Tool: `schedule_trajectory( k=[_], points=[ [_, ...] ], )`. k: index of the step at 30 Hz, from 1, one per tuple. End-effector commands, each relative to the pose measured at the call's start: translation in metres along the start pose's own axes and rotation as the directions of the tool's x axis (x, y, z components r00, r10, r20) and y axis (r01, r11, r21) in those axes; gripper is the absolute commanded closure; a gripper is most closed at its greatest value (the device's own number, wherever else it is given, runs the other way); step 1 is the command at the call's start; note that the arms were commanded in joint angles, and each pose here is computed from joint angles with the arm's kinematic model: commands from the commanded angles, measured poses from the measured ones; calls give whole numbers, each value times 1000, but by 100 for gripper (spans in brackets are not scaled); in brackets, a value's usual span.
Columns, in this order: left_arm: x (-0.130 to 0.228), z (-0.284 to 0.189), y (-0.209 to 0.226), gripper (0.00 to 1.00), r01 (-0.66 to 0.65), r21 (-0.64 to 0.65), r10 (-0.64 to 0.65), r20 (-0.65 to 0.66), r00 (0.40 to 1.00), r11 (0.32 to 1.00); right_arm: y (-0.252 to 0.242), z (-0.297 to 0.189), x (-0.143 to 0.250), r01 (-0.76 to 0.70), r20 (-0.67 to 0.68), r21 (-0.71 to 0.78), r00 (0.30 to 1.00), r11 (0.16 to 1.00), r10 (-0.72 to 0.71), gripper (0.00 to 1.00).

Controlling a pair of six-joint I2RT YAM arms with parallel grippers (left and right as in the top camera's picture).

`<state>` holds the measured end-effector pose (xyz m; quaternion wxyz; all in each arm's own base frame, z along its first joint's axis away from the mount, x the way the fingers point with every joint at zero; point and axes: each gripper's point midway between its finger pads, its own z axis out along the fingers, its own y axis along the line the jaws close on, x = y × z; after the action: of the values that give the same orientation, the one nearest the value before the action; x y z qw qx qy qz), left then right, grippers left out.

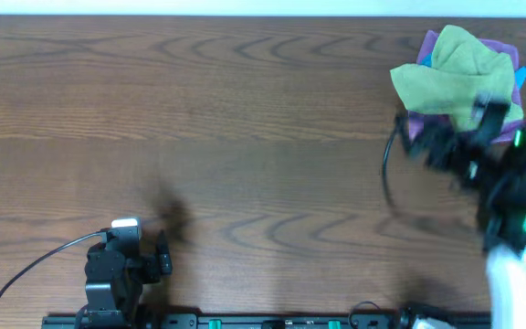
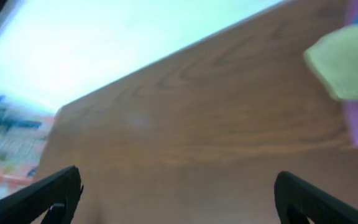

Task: Fold the cloth
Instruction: 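Reach the right gripper to the green towel on the stack and grasp it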

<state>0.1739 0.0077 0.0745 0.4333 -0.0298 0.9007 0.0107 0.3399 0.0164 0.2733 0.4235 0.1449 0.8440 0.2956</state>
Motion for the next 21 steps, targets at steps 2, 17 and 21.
schedule_trajectory(
  k=[2,17,21],
  points=[
    [23,6,5,5,-2,-28,-1,-76,997,1000,-66,26,-65,-201,115,339,979,919,171,1],
    [23,6,5,5,-2,-28,-1,-76,997,1000,-183,84,-115,-536,435,509,835,673,336,5],
    [23,6,5,5,-2,-28,-1,-76,997,1000,-206,100,-98,-768,506,388,640,510,578,18]
  ],
)
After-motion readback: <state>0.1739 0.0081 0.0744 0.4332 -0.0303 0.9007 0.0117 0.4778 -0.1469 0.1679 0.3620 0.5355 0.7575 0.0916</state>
